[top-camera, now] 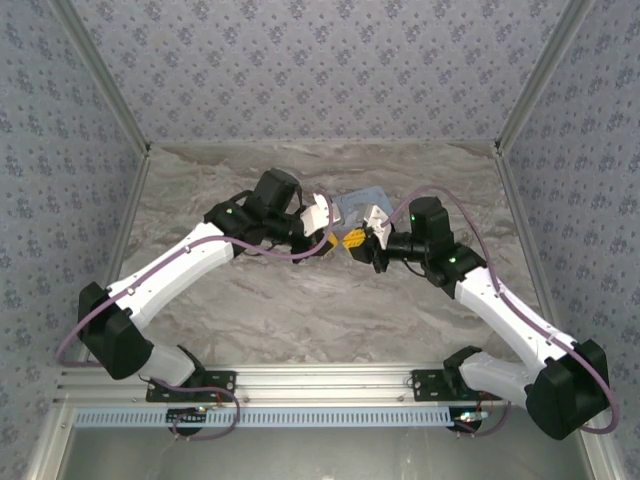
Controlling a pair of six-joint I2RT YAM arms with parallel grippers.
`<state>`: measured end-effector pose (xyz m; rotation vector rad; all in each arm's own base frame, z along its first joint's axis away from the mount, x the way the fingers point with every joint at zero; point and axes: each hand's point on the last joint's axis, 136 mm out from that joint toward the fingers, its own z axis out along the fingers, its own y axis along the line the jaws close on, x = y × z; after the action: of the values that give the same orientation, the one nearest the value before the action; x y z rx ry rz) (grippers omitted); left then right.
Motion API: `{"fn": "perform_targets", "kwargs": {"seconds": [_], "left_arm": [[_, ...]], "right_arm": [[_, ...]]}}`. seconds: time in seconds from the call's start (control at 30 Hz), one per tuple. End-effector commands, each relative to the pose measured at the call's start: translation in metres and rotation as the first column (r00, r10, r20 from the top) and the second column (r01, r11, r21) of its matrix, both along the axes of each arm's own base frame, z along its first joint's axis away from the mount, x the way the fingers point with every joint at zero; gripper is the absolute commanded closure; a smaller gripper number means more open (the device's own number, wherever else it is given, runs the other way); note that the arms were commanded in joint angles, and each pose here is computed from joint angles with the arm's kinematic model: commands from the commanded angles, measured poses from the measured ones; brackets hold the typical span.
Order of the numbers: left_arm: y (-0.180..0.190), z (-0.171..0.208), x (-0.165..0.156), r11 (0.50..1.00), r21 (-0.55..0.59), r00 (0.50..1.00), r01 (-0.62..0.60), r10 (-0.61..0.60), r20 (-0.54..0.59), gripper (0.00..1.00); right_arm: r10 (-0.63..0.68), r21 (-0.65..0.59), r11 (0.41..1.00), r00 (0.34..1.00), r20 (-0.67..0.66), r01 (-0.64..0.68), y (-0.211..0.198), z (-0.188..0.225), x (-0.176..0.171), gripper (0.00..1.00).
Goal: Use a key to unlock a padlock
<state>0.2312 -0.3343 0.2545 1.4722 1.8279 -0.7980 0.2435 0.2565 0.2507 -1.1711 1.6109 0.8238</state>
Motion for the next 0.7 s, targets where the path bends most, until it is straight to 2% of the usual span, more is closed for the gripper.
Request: {"fn": "perform_targets", "kwargs": {"seconds": [0.0,0.27,0.37,0.6,0.67], "left_arm": [[-0.002,0.027,-0.003,0.998,-0.057,0.998,0.030,-0.026,0.059,1.00],[-0.003,0.027,-0.003,0.998,-0.061,0.998,0.031,-0.028,0.057,1.00],[-0.003,0.027,-0.002,0.998,-0.062,0.998,0.029,-0.025,0.059,1.00],[0.000,0.032,0.002,0.997,-0.074,0.998,-0.001,0.006,0.069,0.78],[0.003,0.035,0.005,0.996,-0.089,0.997,-0.020,0.026,0.067,0.62]], "right_arm": [[0.033,-0.007,0.999,0.999,-0.017,-0.033,0.004,-0.001,-0.006,0.87],[0.059,0.011,0.998,0.998,-0.024,-0.059,0.008,0.001,-0.010,0.88],[0.065,0.016,0.998,0.997,-0.028,-0.065,0.009,0.002,-0.011,0.99],[0.021,0.027,0.999,0.999,-0.047,-0.020,0.001,0.002,-0.006,1.00],[-0.007,0.039,0.999,0.998,-0.065,0.009,-0.004,0.001,-0.003,1.00]]}}
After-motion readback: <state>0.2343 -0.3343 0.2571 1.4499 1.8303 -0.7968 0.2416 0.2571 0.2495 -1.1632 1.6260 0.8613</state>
